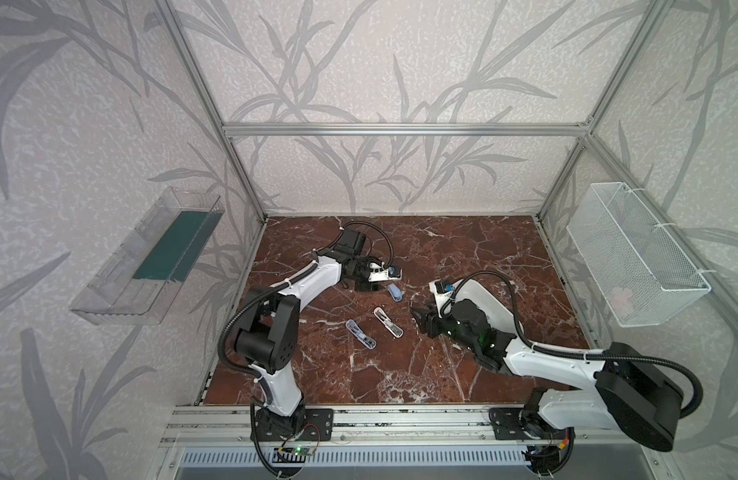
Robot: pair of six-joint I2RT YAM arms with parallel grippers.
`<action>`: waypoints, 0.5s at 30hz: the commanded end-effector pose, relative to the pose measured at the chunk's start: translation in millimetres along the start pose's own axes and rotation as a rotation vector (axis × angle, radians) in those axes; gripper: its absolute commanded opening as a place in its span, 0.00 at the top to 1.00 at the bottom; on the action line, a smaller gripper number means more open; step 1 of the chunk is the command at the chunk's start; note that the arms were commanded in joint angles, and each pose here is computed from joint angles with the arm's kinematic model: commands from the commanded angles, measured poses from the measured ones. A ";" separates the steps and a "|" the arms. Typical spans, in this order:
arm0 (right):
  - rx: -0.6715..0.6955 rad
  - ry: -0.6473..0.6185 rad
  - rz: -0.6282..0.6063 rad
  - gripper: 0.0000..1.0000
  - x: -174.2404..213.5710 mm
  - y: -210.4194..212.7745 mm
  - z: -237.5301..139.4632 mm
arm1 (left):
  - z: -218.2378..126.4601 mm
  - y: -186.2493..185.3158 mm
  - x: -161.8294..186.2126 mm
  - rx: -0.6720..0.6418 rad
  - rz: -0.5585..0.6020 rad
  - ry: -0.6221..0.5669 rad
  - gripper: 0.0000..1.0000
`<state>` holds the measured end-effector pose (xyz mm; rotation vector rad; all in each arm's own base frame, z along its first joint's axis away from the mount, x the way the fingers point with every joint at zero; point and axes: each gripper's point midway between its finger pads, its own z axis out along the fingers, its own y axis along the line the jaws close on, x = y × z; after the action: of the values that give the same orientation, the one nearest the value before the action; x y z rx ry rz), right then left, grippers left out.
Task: Load the staples into the stapler
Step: 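Close left gripper on the small light blue stapler while right gripper withdraws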
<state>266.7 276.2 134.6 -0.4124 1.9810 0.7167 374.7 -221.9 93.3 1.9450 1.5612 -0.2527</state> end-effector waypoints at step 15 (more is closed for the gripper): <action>-0.125 0.000 -0.186 0.11 17.3 10.9 -1.2 | 22.7 -0.5 -7.8 0.224 0.272 -0.083 0.37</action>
<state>250.8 285.5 117.1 -0.6516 1.9305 0.7214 393.0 -235.6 79.8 2.2033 1.3386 -0.3111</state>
